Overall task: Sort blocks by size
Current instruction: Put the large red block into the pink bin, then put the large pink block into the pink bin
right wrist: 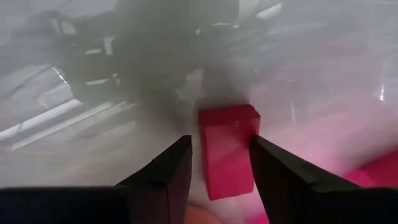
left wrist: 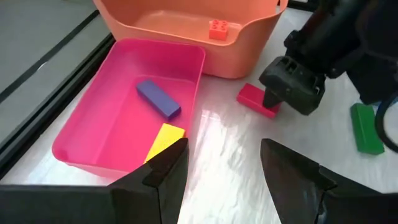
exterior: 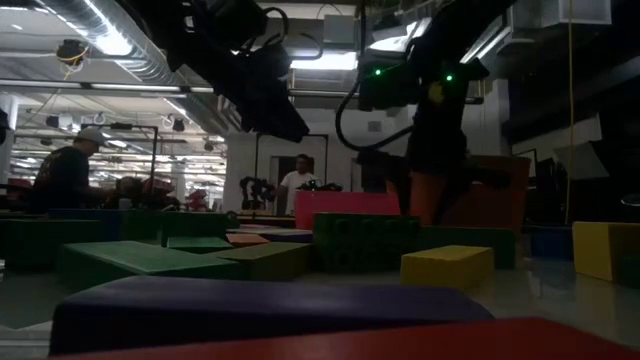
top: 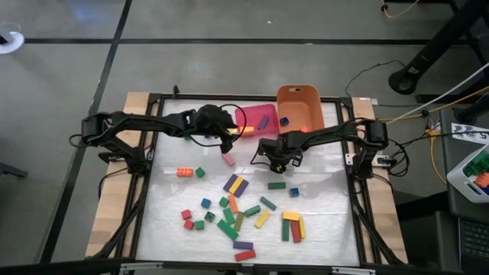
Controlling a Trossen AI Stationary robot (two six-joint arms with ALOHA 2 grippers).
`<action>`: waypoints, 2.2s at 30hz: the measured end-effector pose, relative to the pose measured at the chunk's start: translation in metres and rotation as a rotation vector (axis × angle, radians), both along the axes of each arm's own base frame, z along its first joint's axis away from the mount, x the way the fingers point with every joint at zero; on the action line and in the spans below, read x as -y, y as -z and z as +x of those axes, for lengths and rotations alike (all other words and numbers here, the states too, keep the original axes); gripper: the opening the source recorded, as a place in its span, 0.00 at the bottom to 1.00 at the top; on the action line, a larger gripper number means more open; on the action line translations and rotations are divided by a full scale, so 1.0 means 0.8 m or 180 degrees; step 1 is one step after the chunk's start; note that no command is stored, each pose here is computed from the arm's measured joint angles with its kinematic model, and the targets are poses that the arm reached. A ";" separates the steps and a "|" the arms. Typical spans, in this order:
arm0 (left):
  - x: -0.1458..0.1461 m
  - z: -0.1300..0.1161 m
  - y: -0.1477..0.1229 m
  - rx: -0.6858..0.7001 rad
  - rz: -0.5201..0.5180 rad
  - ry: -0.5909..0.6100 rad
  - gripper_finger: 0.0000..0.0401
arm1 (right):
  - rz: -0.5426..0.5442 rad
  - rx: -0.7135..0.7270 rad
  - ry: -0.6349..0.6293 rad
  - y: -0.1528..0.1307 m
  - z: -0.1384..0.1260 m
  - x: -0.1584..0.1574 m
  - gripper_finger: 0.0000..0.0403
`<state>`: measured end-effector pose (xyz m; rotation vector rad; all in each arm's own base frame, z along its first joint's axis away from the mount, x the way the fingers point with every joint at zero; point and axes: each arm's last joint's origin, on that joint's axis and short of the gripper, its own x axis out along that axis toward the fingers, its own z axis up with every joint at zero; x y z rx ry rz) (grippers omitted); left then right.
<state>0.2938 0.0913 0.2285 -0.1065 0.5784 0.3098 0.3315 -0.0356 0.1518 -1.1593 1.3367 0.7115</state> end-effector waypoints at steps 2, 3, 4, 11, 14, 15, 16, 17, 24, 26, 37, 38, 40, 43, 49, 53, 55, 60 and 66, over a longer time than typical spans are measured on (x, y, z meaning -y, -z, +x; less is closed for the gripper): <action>0.000 0.000 0.000 -0.0001 0.0000 0.0001 0.46 | 0.0024 0.0046 0.0027 0.000 0.002 0.004 0.40; 0.000 0.000 0.000 -0.0001 -0.0001 0.0001 0.46 | 0.0027 0.0047 0.0028 0.000 0.002 0.004 0.40; 0.000 0.000 0.000 -0.0002 -0.0003 -0.0001 0.46 | 0.0039 0.0017 0.0027 0.002 0.001 0.004 0.40; 0.000 0.000 0.000 -0.0002 0.0008 0.0007 0.46 | 0.0038 0.0054 0.0016 -0.004 0.005 0.003 0.40; 0.000 0.000 0.000 -0.0002 0.0009 0.0008 0.46 | 0.0020 0.0058 -0.0017 -0.005 0.006 0.005 0.40; 0.000 0.000 0.000 -0.0002 0.0009 0.0008 0.46 | 0.0015 0.0051 -0.0021 -0.005 0.006 0.005 0.40; 0.000 0.000 0.000 -0.0002 0.0009 0.0008 0.46 | 0.0016 0.0051 -0.0022 -0.005 0.006 0.005 0.40; 0.000 0.000 0.000 -0.0002 0.0009 0.0008 0.46 | 0.0017 0.0047 -0.0022 -0.004 0.006 0.005 0.40; 0.000 0.000 0.000 -0.0006 0.0008 0.0008 0.46 | 0.0041 -0.0151 -0.0017 0.005 0.002 0.005 0.34; 0.000 0.000 0.000 -0.0007 0.0007 0.0010 0.46 | 0.0045 -0.0190 -0.0014 0.009 0.003 0.005 0.28; 0.012 -0.013 -0.021 0.0078 0.0034 0.0073 0.46 | 0.0057 0.0300 0.0186 -0.021 0.036 0.004 0.13; 0.013 -0.017 -0.026 0.0082 0.0035 0.0072 0.46 | 0.0053 0.0365 0.0184 -0.028 0.040 0.004 0.13; 0.015 -0.026 -0.033 0.0050 0.0033 0.0060 0.46 | 0.0041 0.0521 0.0177 -0.044 0.051 0.005 0.14; 0.016 -0.041 -0.040 -0.0063 0.0008 0.0024 0.46 | -0.0059 0.0768 0.0111 -0.070 0.066 0.007 0.14; 0.023 -0.057 -0.037 -0.0391 -0.0113 0.0029 0.46 | -0.0587 0.1145 -0.0002 -0.104 0.085 0.030 0.14; 0.029 -0.059 -0.032 -0.0545 -0.0158 0.0076 0.46 | -0.0690 0.1297 0.0020 -0.109 0.086 0.060 0.17; 0.031 -0.058 -0.030 -0.0567 -0.0171 0.0090 0.46 | -0.0673 0.1313 0.0076 -0.110 0.084 0.073 0.19; 0.035 -0.055 -0.030 -0.0524 -0.0208 0.0096 0.46 | -0.0717 0.1343 0.0252 -0.111 0.079 0.100 0.22; 0.043 -0.048 -0.024 -0.0575 -0.0197 0.0194 0.46 | -0.0695 0.1376 0.0411 -0.111 0.076 0.110 0.23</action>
